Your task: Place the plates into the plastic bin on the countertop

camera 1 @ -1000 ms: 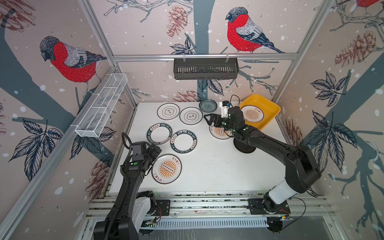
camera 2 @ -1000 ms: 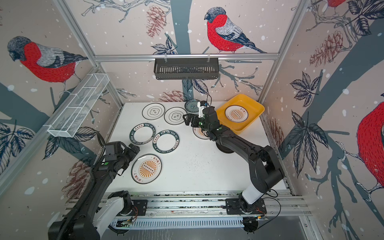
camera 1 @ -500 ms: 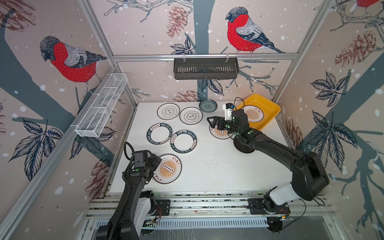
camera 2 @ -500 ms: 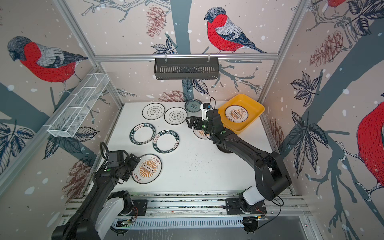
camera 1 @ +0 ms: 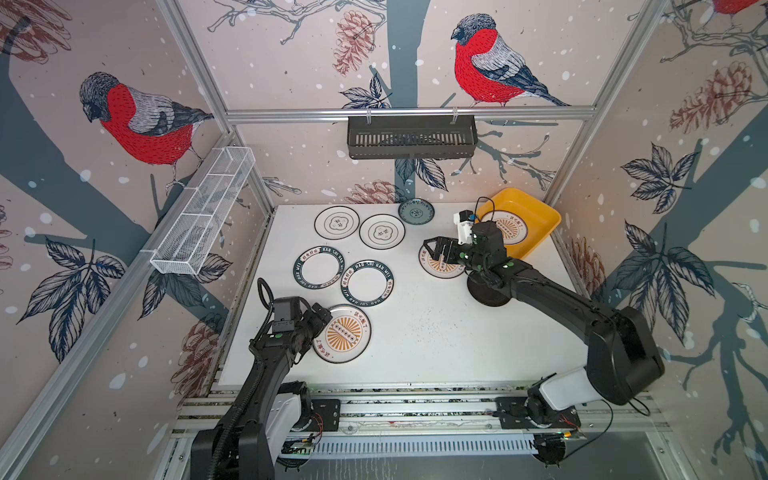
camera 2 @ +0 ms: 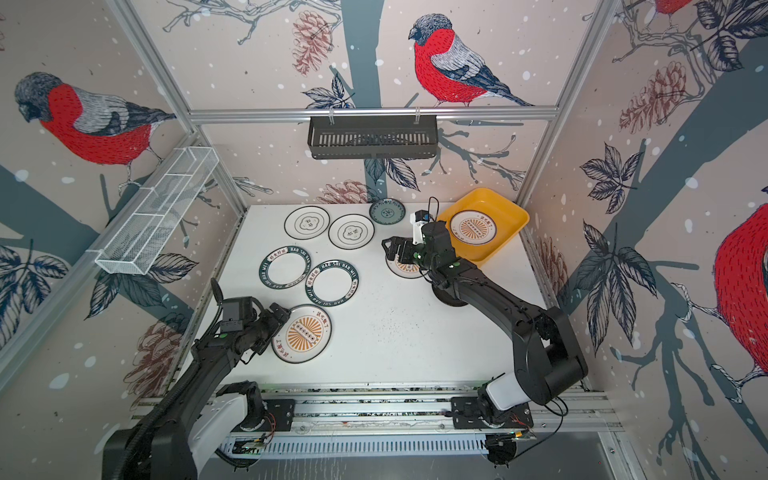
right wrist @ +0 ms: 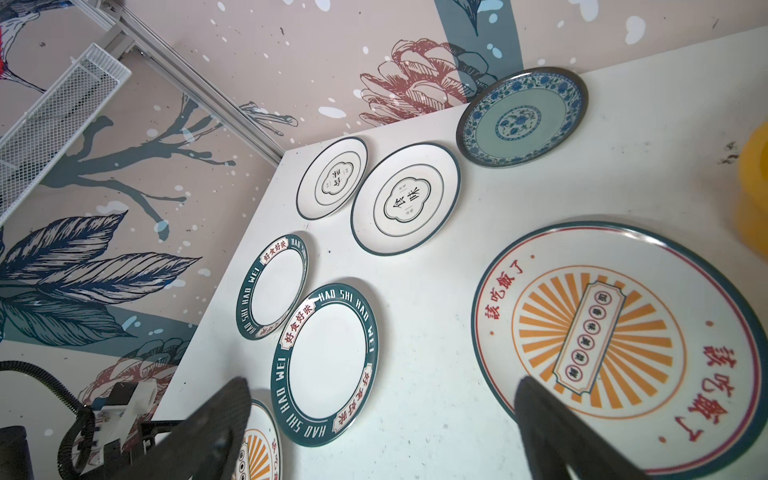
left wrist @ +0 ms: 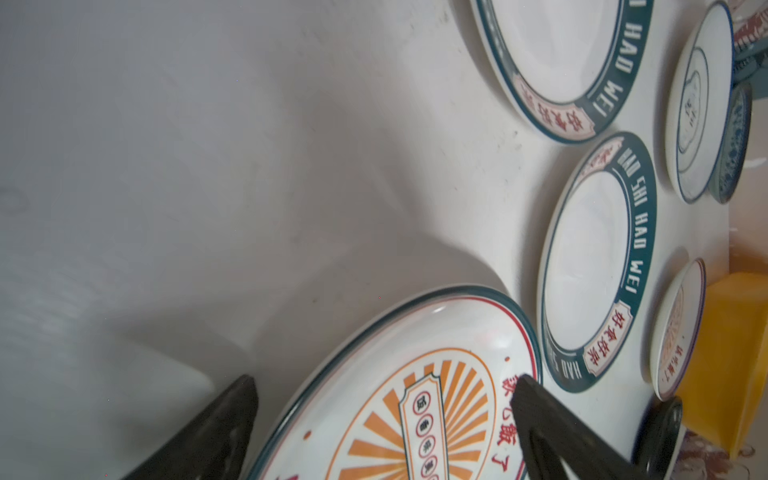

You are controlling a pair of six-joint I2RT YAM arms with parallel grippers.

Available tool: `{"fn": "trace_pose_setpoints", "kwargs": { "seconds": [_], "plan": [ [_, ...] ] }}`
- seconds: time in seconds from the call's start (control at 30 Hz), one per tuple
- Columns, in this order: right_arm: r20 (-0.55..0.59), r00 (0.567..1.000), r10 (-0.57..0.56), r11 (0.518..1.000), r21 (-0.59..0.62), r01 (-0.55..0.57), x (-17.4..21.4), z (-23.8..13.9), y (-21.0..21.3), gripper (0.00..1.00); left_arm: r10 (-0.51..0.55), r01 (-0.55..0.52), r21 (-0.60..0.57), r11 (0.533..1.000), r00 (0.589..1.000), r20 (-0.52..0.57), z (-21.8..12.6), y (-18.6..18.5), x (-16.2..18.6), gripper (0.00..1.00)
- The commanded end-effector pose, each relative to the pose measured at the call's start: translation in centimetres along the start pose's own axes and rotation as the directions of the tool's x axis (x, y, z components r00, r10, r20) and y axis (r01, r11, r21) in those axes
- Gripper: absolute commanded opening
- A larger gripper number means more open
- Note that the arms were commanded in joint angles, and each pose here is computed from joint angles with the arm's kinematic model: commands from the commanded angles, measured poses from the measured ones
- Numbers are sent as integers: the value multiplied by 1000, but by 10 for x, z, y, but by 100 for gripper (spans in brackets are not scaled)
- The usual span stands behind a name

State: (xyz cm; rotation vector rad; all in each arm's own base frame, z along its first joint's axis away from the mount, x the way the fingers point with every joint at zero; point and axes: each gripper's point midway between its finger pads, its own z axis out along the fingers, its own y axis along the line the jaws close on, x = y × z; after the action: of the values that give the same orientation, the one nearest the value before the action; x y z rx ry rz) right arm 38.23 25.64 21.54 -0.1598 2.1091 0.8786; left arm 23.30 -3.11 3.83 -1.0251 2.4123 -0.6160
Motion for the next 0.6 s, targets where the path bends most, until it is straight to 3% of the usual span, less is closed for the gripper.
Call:
{"fn": "trace_pose_setpoints", "kwargs": {
  "seconds": [0.0, 0.37, 0.57],
  "plan": [
    [-35, 999, -22, 1000, -10, 21, 9, -5, -2, 100, 34, -30, 36, 999, 993, -115, 4, -7, 28, 96],
    [-181, 983, 41, 998, -35, -48, 52, -23, -27, 100, 123, -82, 173, 982, 962, -243, 5, -39, 71, 96],
    [-316, 947, 47, 994, -80, -76, 92, -26, -27, 100, 108, -92, 69, 993, 950, -294, 6, -25, 78, 96]
  ]
}}
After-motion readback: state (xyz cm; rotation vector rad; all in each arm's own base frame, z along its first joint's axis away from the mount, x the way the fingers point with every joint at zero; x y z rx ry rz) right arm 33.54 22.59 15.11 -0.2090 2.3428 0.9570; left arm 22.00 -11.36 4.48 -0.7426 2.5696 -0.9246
